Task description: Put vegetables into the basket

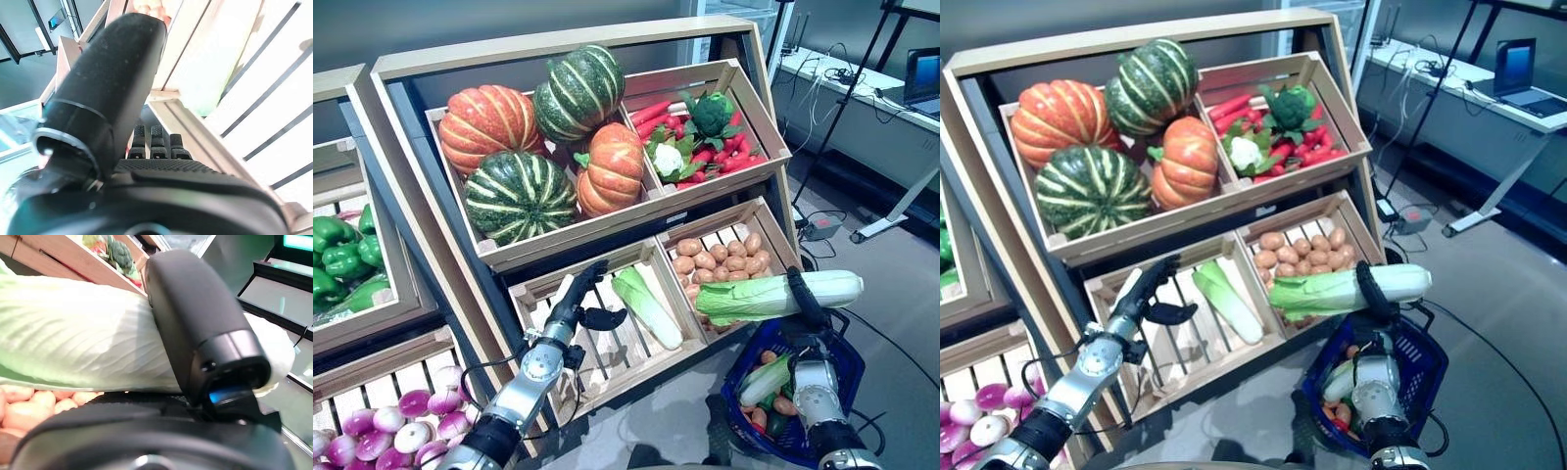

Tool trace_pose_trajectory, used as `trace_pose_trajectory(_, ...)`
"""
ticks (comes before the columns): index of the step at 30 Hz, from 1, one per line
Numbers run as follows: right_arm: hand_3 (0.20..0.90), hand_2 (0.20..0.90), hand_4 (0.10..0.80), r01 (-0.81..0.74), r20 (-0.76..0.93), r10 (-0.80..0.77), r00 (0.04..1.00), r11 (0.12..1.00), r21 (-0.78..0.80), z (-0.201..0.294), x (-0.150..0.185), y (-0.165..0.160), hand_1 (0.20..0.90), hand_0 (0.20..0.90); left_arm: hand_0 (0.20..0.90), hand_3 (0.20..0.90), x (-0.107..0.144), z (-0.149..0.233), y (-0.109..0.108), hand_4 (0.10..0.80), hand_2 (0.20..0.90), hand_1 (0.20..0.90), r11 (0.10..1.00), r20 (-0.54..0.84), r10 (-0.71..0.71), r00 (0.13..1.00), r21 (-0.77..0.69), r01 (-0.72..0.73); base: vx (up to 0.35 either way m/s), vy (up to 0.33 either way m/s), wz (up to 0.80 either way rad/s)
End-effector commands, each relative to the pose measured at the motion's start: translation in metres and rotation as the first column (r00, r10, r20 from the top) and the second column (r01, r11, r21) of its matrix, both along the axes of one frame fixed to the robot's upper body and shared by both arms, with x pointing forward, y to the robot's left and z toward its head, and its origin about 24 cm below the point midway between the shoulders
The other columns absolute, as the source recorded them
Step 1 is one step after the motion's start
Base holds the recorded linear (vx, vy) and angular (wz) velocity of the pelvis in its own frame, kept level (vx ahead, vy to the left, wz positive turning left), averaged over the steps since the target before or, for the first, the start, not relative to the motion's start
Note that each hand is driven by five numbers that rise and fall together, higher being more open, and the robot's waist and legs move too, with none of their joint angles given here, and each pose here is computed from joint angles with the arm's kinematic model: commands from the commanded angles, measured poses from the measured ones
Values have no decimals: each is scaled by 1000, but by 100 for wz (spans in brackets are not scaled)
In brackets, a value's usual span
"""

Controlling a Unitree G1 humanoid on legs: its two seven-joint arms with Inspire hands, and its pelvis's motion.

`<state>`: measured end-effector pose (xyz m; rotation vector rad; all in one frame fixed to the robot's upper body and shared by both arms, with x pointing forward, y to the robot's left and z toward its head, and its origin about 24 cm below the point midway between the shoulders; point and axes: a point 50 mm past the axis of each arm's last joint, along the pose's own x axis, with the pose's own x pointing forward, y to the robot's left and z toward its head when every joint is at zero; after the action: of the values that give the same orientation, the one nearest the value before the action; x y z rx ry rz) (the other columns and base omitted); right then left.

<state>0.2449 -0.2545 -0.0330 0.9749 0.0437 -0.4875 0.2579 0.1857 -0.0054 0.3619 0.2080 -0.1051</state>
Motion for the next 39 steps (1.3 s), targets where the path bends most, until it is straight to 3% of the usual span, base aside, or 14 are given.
trace_pose_trajectory(1, 300, 300, 400, 38, 242, -4, 970, 990, -137, 50, 28, -12, 300, 300, 900, 900, 22, 37, 0, 800, 900, 900, 997, 194, 33, 981, -79, -18, -55, -162, -15)
trace_pose_trajectory(7, 300, 300, 400, 46, 253, -5, 967, 987, -156, 51, 27, -13, 300, 300, 900, 900, 12, 30, 2, 800, 900, 900, 994, 194, 28, 981, -112, -6, 39, 64, -25)
trace_pose_trajectory(13, 300, 300, 400, 110, 217, -71, 974, 979, -173, 49, 19, -23, 300, 300, 900, 900, 19, 43, 10, 800, 900, 900, 995, 247, 37, 968, -96, -13, 102, 161, -45)
trace_pose_trajectory(23, 300, 300, 400, 190, 159, -154, 975, 953, -238, 61, 38, -23, 300, 300, 900, 900, 30, 55, 36, 800, 900, 900, 983, 270, 181, 946, -81, -165, -36, -73, -43)
trace_pose_trajectory(30, 300, 300, 400, 330, 107, -318, 942, 826, -457, 104, 56, -68, 300, 300, 900, 900, 45, 80, 26, 800, 900, 900, 985, 344, 159, 925, -116, -127, -57, -115, -3)
trace_pose_trajectory(39, 300, 300, 400, 404, 213, -347, 913, 702, -587, 172, 77, -98, 300, 300, 900, 900, 60, 123, 25, 800, 900, 900, 979, 513, 180, 839, -177, -101, -208, -43, 1)
